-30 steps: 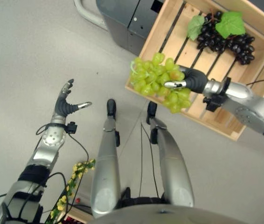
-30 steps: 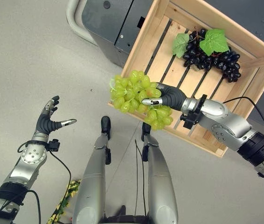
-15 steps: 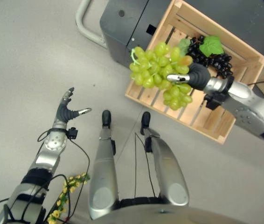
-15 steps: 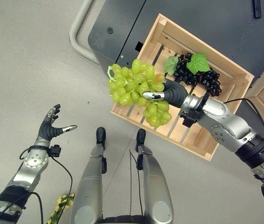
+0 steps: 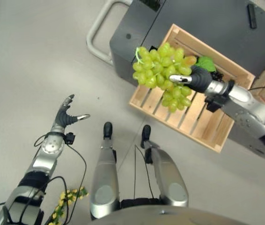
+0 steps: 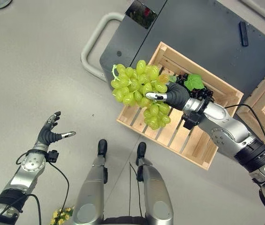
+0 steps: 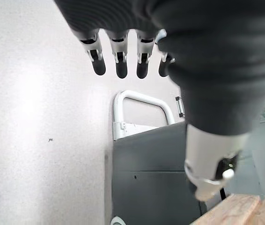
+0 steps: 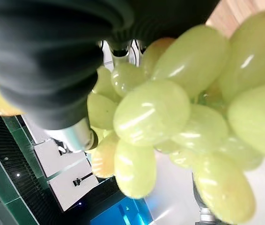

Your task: Pick up the fruits from the basket on one side to the basket on the other side

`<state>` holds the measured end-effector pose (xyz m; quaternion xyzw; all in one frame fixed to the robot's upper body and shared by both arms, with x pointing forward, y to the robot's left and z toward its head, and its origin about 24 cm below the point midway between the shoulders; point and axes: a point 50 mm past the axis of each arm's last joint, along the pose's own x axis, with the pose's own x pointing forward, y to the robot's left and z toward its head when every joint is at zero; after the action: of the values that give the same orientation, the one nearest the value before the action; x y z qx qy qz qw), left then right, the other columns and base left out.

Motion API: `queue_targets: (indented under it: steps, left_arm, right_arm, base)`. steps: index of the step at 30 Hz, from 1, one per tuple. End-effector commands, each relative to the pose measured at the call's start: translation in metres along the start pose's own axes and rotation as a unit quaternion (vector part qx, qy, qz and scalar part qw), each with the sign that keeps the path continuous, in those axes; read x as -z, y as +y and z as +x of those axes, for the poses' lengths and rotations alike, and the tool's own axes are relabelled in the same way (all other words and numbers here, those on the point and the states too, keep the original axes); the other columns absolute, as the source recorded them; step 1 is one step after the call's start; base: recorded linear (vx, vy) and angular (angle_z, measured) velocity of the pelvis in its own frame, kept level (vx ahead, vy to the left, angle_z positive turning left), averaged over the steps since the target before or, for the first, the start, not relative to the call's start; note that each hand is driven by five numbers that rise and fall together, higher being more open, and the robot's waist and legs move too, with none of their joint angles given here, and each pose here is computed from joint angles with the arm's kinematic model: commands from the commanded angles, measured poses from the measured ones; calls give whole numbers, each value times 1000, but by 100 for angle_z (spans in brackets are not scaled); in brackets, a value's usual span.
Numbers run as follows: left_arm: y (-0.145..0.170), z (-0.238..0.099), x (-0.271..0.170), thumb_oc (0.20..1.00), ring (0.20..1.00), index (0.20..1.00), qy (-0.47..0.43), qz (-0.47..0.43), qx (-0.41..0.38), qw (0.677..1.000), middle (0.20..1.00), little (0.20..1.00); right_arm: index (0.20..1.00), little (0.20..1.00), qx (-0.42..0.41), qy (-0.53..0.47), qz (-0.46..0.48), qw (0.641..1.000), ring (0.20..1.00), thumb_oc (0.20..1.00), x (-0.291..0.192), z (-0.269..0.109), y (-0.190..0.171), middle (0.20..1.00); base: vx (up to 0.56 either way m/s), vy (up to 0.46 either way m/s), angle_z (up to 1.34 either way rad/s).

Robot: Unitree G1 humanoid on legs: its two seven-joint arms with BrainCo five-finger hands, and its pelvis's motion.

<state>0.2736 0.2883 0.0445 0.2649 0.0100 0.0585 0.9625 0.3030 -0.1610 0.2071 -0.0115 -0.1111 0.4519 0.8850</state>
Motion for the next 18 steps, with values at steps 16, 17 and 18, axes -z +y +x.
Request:
queue_targets:
  steps: [16, 17, 18]
  left_arm:
    - [56, -9, -125, 1000, 1000, 1000, -193, -69, 250, 946, 1000, 1000]
    - [56, -7, -133, 1000, 1000, 1000, -198, -69, 265, 941, 1000, 1000]
    - [50, 0, -148, 1000, 1000, 1000, -203, -57, 303, 930, 1000, 1000]
  right_arm:
    - [200, 200, 0, -76, -49, 996, 200, 200, -34, 0, -3, 200]
    - [200, 200, -2, -73, -47, 996, 200, 200, -33, 1, -2, 200]
    - [200, 200, -11, -64, -39, 997, 200, 200, -29, 9, 0, 200]
  base:
    - [7, 10, 1]
    - [0, 0, 0]
    - [0, 0, 0]
